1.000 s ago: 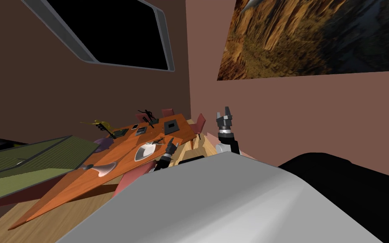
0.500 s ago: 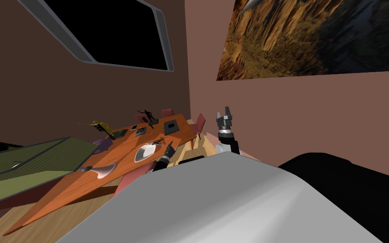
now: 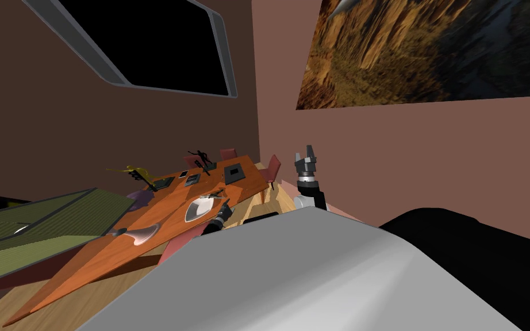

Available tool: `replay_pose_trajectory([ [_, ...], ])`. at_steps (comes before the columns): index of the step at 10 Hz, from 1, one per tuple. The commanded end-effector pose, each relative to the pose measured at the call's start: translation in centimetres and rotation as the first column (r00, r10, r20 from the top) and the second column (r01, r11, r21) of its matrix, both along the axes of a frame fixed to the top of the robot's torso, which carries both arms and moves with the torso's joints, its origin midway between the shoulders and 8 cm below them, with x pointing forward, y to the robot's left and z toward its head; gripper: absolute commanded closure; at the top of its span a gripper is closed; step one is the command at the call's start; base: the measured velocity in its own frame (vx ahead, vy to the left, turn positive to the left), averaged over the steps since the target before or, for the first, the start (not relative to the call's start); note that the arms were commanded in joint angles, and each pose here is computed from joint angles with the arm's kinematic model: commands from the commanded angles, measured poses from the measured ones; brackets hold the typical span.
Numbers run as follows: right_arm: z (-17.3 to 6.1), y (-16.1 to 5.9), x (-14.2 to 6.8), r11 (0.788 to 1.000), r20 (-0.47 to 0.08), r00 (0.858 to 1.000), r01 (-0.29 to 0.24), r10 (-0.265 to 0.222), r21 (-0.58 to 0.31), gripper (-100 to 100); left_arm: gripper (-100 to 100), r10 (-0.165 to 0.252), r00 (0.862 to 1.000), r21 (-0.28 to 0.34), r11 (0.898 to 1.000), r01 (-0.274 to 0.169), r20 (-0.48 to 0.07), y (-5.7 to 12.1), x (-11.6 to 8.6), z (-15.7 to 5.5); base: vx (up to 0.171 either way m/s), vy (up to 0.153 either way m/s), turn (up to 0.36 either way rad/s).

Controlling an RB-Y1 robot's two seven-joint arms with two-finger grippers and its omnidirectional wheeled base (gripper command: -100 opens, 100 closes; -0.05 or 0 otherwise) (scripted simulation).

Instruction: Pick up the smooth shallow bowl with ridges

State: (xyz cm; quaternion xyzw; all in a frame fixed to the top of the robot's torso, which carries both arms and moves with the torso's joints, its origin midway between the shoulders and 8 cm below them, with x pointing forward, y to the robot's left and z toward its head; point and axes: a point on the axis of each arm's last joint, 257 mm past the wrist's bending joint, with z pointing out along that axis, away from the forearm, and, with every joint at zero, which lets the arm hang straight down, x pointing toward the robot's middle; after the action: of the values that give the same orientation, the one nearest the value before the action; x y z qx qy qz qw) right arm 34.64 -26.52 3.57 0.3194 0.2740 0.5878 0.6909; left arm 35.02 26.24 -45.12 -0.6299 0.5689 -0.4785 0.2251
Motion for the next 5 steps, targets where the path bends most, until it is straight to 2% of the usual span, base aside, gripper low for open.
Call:
replay_pose_trajectory([
  [1, 0.0, 0.0, 0.0, 1.0, 0.0, 1.0, 0.0, 0.0, 0.0, 0, -100, 0.017, 0.999, 0.014, 1.0, -0.017, -0.034, 1.6, -0.2, -1.0, 0.012, 0.04, -0.003],
  [2, 0.0, 0.0, 0.0, 1.0, 0.0, 1.0, 0.0, 0.0, 0.0, 0, -100, 0.04, 0.997, 0.031, 0.999, -0.038, -0.071, 3.7, -0.5, -1.9, 0.02, 0.028, -0.004],
  [4, 0.0, 0.0, 0.0, 1.0, 0.0, 1.0, 0.0, 0.0, 0.0, 0, -100, 0.043, 0.996, 0.034, 0.999, -0.04, -0.074, 3.9, -0.6, -2.1, 0.009, 0.017, 0.0],
  [5, 0.0, 0.0, 0.0, 1.0, 0.0, 1.0, 0.0, 0.0, 0.0, 0, -100, 0.07, 0.991, 0.055, 0.996, -0.065, -0.111, 6.2, -1.0, -3.0, 0.004, 0.017, -0.005],
])
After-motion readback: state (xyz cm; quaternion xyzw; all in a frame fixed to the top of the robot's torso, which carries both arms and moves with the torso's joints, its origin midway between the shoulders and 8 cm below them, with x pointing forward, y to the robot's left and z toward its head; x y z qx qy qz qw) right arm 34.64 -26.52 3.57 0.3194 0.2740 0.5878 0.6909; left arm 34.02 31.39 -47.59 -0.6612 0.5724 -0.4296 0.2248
